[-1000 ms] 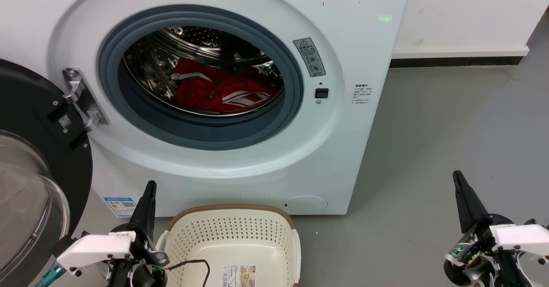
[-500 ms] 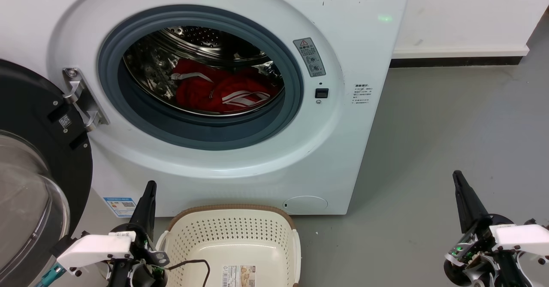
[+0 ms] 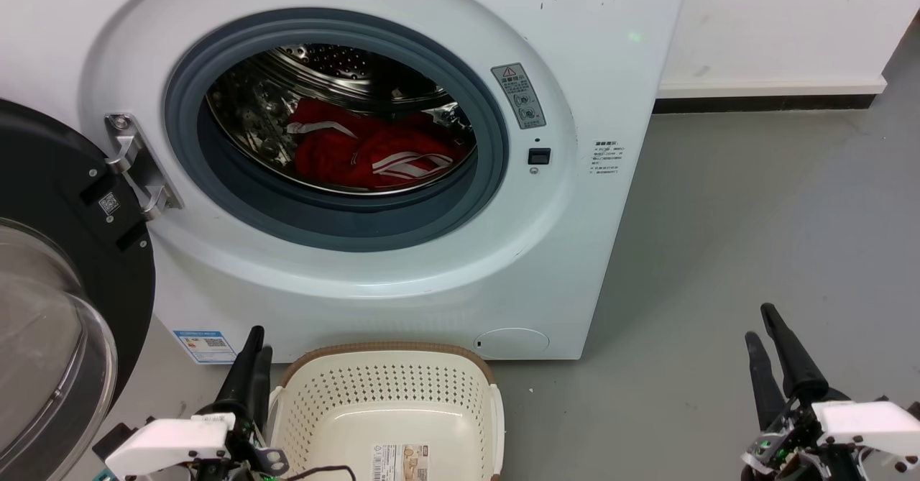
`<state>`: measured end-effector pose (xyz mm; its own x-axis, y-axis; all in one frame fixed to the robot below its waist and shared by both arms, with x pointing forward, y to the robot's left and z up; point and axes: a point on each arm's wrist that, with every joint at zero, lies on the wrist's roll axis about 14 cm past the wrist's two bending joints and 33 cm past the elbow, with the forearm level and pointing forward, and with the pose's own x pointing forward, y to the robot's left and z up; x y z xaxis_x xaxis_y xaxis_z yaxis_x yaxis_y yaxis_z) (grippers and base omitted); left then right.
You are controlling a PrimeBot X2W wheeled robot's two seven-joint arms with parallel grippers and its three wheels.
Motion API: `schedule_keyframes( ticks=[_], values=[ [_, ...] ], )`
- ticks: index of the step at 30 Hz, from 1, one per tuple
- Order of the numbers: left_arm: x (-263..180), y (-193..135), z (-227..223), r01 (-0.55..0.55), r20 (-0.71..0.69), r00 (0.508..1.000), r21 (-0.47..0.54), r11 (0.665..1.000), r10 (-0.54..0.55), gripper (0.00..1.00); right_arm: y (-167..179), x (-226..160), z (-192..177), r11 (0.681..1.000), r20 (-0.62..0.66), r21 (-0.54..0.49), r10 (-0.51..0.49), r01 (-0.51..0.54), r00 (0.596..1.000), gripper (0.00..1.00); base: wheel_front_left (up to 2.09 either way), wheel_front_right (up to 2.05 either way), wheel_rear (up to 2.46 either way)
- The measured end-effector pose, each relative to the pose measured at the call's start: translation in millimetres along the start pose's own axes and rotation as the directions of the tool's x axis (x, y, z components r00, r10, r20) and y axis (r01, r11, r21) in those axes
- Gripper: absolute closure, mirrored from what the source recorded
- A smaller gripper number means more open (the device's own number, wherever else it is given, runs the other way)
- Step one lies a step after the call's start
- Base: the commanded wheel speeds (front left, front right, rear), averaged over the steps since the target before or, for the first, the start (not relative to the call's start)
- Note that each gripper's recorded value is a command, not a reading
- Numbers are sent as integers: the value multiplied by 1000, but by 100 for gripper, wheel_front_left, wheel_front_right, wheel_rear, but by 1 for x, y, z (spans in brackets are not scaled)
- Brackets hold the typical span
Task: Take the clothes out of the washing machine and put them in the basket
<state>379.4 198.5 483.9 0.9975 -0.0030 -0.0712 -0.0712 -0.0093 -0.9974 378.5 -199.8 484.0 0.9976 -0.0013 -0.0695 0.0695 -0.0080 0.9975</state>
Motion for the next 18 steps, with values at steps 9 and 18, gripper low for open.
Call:
schedule_keyframes(
  ticks=[9,18],
  values=[
    [-4,7,4,-22,37,999,15,1000,22,0,-6,-5,3,999,31,-31,-16,17,999,0,0,0,0],
    [-6,7,16,-29,89,996,101,994,20,0,-9,-10,10,993,68,-117,-26,33,997,0,0,0,0]
  ],
)
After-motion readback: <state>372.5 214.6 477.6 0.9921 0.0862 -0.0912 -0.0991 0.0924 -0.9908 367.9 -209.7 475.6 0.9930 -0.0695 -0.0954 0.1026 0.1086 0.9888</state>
